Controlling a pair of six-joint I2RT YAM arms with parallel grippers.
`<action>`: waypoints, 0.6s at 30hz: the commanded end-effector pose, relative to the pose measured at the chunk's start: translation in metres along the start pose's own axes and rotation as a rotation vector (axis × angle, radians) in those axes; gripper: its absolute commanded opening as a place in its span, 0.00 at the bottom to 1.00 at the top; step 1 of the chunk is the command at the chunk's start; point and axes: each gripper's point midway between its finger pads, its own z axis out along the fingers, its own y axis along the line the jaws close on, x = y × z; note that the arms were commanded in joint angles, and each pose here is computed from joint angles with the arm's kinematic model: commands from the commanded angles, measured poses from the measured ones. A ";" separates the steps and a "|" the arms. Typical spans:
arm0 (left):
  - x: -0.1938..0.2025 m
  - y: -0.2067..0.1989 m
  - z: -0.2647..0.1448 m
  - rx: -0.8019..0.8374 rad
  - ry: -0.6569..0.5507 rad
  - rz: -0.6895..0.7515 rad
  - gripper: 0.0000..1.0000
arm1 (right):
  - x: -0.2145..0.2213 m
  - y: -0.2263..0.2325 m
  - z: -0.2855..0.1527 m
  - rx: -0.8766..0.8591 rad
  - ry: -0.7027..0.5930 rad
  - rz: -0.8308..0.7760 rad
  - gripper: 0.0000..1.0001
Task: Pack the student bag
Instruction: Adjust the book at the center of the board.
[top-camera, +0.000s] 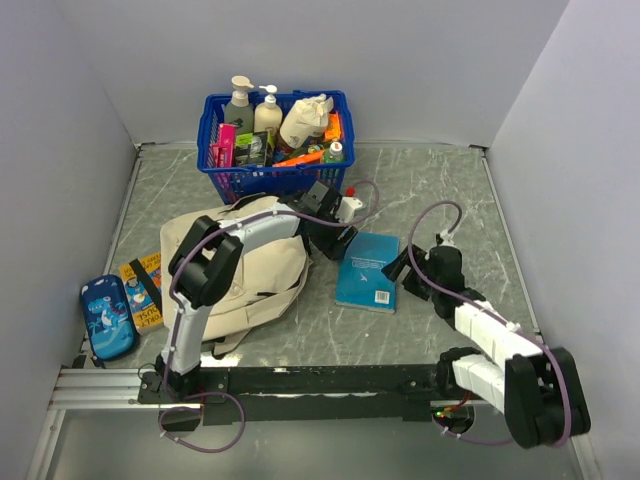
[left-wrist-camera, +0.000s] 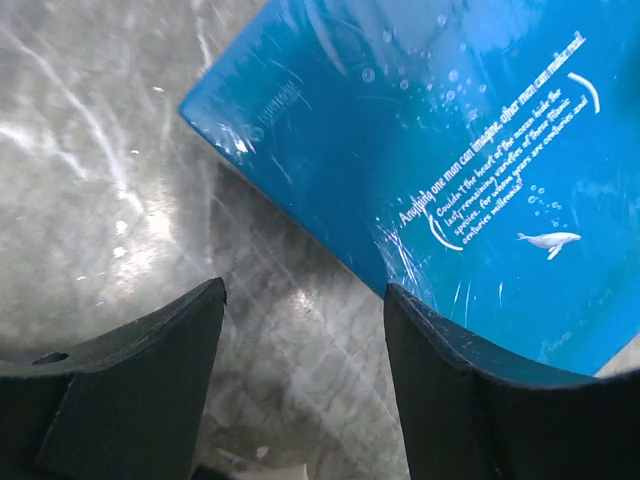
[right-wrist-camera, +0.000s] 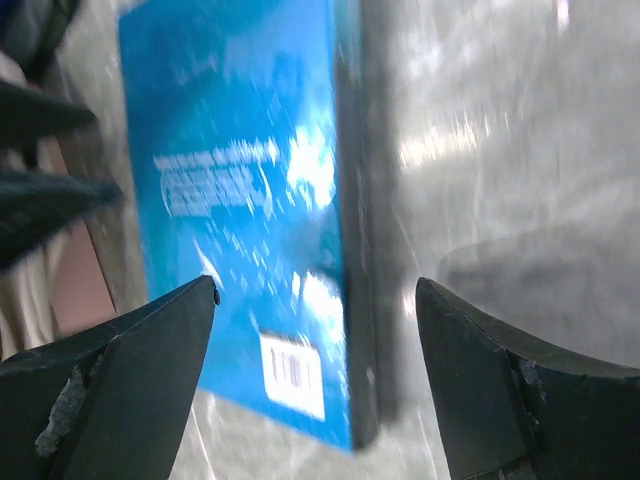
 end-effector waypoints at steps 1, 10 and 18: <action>-0.008 -0.017 0.006 0.090 -0.003 -0.028 0.70 | -0.028 0.013 0.018 -0.012 -0.067 -0.003 0.88; -0.002 -0.030 0.028 0.204 0.046 -0.052 0.69 | 0.004 0.016 0.035 -0.084 0.051 0.039 0.86; 0.020 -0.035 0.045 0.238 0.079 -0.059 0.68 | 0.024 0.043 0.042 -0.223 0.145 0.059 0.85</action>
